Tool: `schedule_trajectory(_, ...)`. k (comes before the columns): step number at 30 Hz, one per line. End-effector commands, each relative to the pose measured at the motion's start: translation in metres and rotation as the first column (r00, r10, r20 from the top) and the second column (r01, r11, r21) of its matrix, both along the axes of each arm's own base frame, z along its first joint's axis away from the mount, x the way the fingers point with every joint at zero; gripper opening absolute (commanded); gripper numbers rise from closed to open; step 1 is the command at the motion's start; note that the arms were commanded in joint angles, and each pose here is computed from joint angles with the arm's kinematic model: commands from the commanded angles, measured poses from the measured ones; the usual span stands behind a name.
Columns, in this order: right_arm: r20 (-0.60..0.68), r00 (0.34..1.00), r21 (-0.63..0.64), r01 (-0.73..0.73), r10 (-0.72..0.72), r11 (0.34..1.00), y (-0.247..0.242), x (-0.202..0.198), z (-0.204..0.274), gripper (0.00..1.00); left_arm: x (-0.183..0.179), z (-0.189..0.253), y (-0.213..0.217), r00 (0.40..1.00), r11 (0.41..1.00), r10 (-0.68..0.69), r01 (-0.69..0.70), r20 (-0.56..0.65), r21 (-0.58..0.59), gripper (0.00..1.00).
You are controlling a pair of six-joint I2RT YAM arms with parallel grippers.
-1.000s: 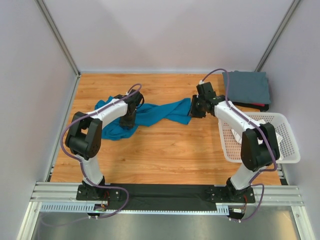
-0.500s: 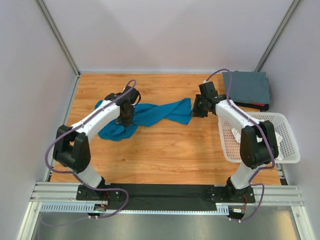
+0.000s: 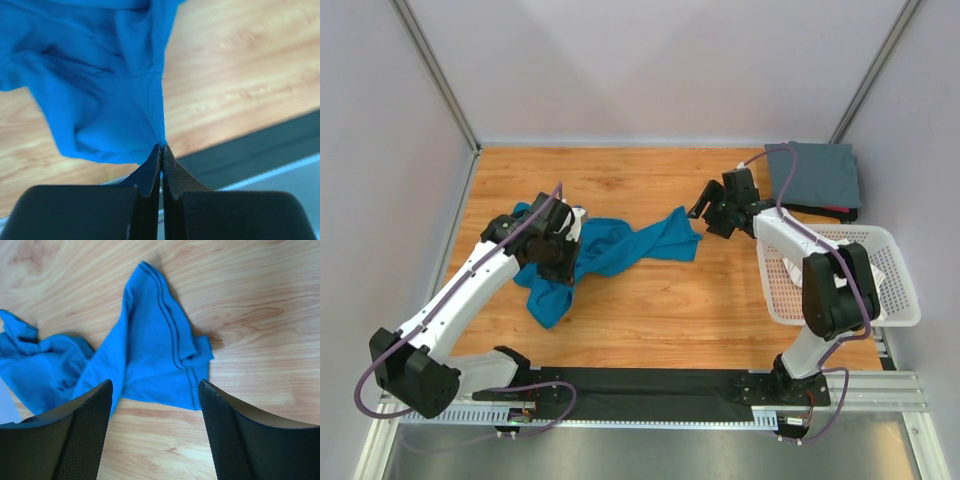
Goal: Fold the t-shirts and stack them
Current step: Flatten the tshirt out
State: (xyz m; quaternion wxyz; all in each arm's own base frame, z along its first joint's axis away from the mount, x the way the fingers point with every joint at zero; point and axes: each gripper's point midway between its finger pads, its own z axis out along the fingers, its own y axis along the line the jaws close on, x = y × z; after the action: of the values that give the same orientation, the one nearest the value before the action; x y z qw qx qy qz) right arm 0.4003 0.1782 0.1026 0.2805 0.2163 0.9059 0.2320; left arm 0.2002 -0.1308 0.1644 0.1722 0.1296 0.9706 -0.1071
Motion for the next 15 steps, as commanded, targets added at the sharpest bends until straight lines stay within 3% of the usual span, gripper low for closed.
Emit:
schedule_trajectory(1, 0.094, 0.996, 0.125, -0.007, -0.004, 0.992, 0.027, 0.024, 0.029, 0.72, -0.036, 0.013, -0.026, 0.988, 0.975, -0.149, 0.141, -0.037, -0.169, 0.0)
schedule_trajectory(4, 0.06, 0.997, 0.13, -0.048, 0.04, 0.99, 0.049, 0.022, 0.016, 0.73, -0.049, 0.016, -0.043, 0.975, 0.948, -0.22, 0.208, -0.025, -0.24, 0.0)
schedule_trajectory(9, 0.05, 0.995, 0.114, -0.091, 0.086, 0.989, 0.086, 0.018, -0.001, 0.73, -0.055, -0.003, -0.051, 0.971, 0.955, -0.222, 0.199, -0.086, -0.221, 0.0)
schedule_trajectory(15, 0.05, 0.997, 0.067, -0.066, 0.063, 0.996, 0.088, 0.027, -0.023, 0.65, -0.052, -0.017, -0.054, 0.976, 0.963, -0.194, 0.171, -0.097, -0.209, 0.0)
